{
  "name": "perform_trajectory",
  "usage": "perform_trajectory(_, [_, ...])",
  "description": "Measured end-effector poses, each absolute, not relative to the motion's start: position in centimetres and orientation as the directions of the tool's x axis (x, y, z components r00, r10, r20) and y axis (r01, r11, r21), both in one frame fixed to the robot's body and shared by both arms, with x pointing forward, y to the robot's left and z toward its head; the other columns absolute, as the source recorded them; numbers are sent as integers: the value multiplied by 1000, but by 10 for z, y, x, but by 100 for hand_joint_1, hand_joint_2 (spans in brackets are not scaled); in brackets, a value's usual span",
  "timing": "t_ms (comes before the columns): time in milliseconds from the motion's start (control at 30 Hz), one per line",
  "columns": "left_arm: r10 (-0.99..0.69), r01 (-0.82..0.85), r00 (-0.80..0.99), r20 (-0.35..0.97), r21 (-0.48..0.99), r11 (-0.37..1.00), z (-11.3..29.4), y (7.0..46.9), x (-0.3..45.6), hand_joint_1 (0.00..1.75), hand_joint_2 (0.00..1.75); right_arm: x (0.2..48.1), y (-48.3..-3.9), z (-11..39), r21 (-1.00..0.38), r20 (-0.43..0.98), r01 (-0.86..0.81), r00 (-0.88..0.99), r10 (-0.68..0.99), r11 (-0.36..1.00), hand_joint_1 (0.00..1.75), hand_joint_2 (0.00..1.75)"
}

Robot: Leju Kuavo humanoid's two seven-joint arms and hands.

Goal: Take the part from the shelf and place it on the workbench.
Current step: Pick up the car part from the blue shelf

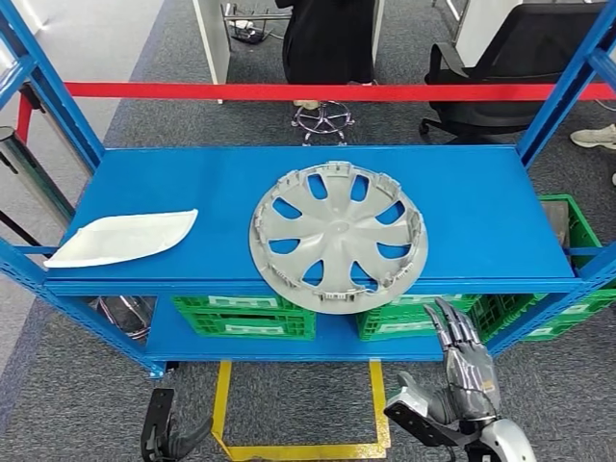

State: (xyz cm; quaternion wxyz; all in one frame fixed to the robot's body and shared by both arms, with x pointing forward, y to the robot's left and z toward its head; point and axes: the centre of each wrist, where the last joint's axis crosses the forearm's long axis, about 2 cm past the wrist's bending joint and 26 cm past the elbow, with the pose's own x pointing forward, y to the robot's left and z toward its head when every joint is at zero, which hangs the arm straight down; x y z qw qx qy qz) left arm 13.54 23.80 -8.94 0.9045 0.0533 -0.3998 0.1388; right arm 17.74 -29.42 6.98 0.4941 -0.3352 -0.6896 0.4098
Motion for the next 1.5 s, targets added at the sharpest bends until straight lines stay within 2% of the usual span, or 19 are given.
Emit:
perform_trajectory(67, [216,-309,655,724,-4,951,-91,241,132,0,175,176,-296,70,-898,404,57,-284,869,436,0,0])
perform_trajectory(200, [225,-327,699,679,22,945,-93,246,126,0,175,175,-299,71,-896,417,44,-264,870,442,0,175])
perform_trajectory(400, [225,-329,765,603,65,942,-97,251,111,0,175,177,-321,76,-913,393,27,-216,894,408,0,175])
perform_trajectory(867, [224,-328,795,564,89,941,-98,252,106,0,175,178,-335,82,-928,357,40,-202,912,372,0,175])
perform_trajectory(1067, [219,-316,831,511,110,942,-100,256,102,0,175,184,-362,96,-951,296,44,-163,941,307,0,175])
perform_trajectory(1500, [114,-190,868,484,113,975,-97,251,111,0,175,251,-422,144,-996,83,35,-95,992,87,0,175])
